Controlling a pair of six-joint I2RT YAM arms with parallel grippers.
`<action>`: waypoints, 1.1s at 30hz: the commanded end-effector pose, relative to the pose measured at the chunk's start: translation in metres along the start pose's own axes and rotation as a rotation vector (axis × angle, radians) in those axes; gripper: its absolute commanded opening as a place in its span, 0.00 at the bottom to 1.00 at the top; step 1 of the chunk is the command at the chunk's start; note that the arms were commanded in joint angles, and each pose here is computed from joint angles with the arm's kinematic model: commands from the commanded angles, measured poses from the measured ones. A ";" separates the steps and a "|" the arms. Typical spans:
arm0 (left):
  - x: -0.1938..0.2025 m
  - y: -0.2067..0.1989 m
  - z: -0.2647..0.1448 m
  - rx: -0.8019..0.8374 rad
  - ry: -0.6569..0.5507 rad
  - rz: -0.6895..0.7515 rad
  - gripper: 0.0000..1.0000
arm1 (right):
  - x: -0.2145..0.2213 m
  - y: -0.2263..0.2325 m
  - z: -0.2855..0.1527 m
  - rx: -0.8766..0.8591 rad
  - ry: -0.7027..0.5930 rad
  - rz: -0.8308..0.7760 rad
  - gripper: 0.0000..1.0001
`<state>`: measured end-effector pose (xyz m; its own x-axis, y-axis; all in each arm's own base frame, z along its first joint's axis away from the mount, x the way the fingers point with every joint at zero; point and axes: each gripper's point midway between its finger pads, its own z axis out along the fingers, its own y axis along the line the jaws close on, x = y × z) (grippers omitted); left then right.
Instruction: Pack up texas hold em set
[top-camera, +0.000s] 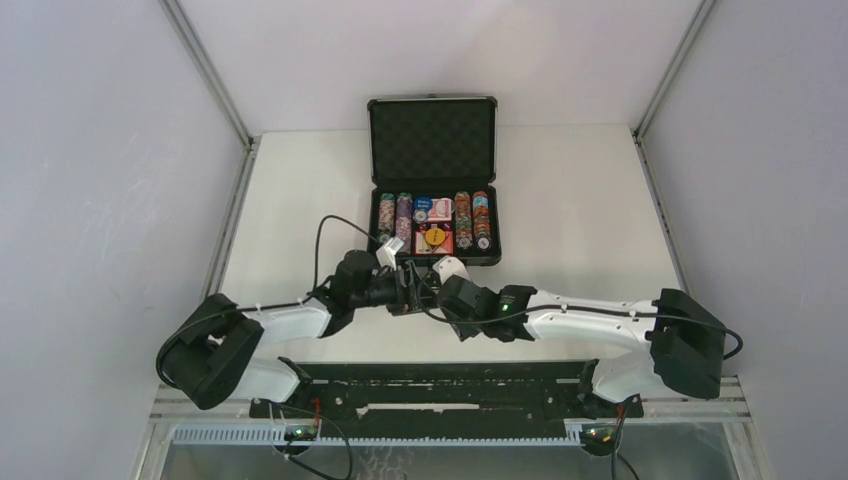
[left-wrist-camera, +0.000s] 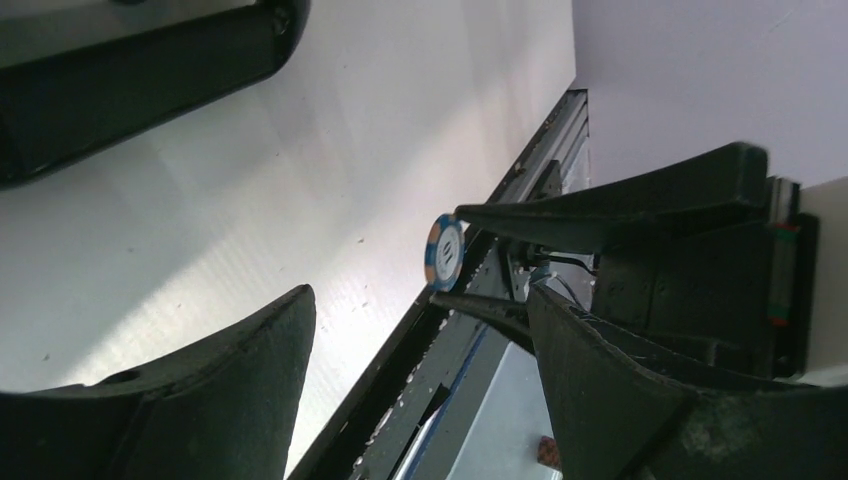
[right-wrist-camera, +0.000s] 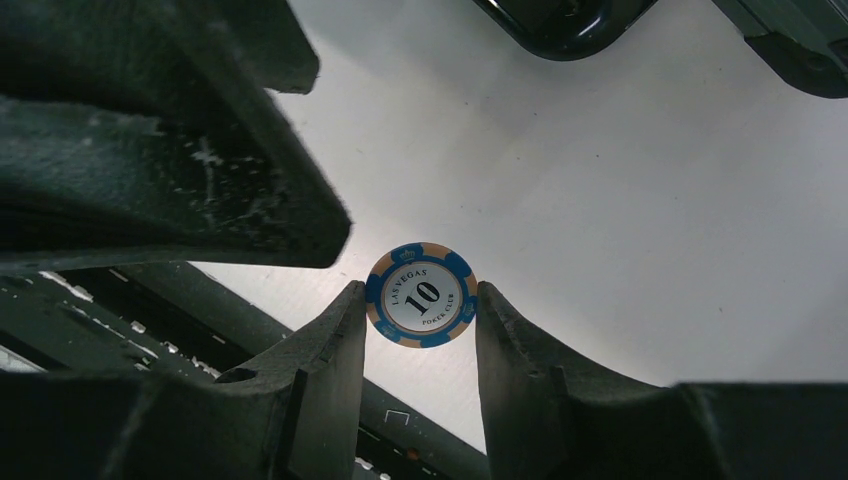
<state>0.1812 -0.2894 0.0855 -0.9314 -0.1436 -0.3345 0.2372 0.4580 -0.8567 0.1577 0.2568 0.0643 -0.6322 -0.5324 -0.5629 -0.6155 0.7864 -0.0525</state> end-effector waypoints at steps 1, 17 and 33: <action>-0.026 -0.040 0.004 0.117 -0.039 0.048 0.81 | -0.025 0.010 -0.016 -0.047 -0.087 -0.005 0.41; -0.015 -0.036 0.013 0.153 0.028 -0.014 0.81 | -0.032 0.007 -0.026 -0.055 -0.121 -0.006 0.41; -0.004 -0.049 0.019 0.262 0.090 -0.065 0.74 | -0.036 0.006 -0.031 -0.055 -0.140 0.002 0.41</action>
<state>0.1804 -0.3188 0.1021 -0.9682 -0.1012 -0.2289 0.1909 0.2927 -0.9370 0.1558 0.2604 0.0842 -0.5959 -0.5206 -0.6114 -0.6402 0.7676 -0.0296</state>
